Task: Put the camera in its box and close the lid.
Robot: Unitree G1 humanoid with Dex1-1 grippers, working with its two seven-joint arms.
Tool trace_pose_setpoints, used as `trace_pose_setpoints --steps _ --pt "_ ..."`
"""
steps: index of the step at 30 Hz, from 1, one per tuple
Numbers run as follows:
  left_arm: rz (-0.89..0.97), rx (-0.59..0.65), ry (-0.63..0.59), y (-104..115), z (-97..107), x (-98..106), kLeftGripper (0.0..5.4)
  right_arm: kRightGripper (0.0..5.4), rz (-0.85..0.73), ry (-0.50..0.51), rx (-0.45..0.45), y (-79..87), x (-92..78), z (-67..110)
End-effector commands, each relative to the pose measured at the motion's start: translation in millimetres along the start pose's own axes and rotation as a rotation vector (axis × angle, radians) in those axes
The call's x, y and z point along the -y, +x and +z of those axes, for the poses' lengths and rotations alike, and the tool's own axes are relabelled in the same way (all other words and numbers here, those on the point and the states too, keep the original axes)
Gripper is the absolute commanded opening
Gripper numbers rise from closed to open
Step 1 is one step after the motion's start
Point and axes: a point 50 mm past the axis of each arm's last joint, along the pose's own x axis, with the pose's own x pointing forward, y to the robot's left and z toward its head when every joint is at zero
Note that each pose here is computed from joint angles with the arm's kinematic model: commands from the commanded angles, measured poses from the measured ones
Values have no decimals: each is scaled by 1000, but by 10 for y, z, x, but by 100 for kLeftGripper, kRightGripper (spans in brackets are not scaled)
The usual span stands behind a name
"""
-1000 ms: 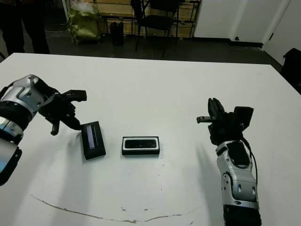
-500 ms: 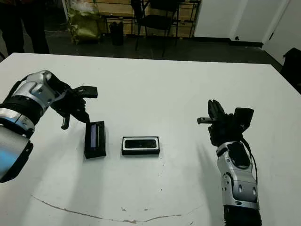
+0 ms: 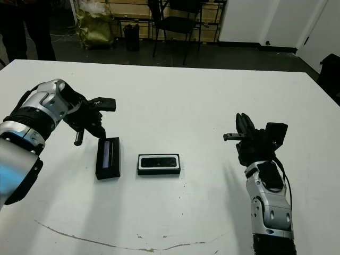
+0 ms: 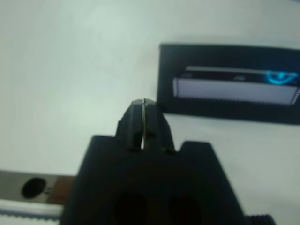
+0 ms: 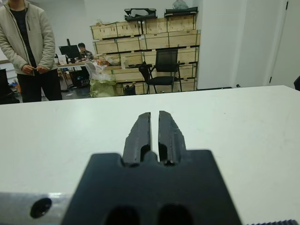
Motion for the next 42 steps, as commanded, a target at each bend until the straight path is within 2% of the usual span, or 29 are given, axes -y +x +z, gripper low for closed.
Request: trace_pose_setpoints --steps 1,4,7,9,12,19,23,30,36,42 --pt "92 -4 -42 -184 -114 -88 0 1 -15 -6 -44 -23 37 -80" --pt "199 18 -74 -349 -195 -167 0 1 -10 -7 -45 -22 41 -95" --pt "284 -6 -43 -519 -266 -224 0 1 1 -3 -38 -15 72 -132" --pt "302 -36 -23 -594 -317 -237 0 1 9 -8 -32 -11 91 -153" --pt "276 -63 -56 -621 -392 -220 0 1 10 -11 -31 -11 87 -156" --pt "83 -49 -80 -371 -406 -74 0 1 11 -6 -29 -11 66 -133" --pt "-43 -12 -37 -222 -335 33 0 1 1 11 -33 -16 49 -124" --pt "-221 53 15 -96 -217 179 0 1 0 2 -36 -15 52 -123" --pt "-281 106 25 7 -168 233 0 1 7 8 -24 -14 37 -94" --pt "-289 87 65 3 -113 242 0 1 13 0 -28 -6 47 -86"
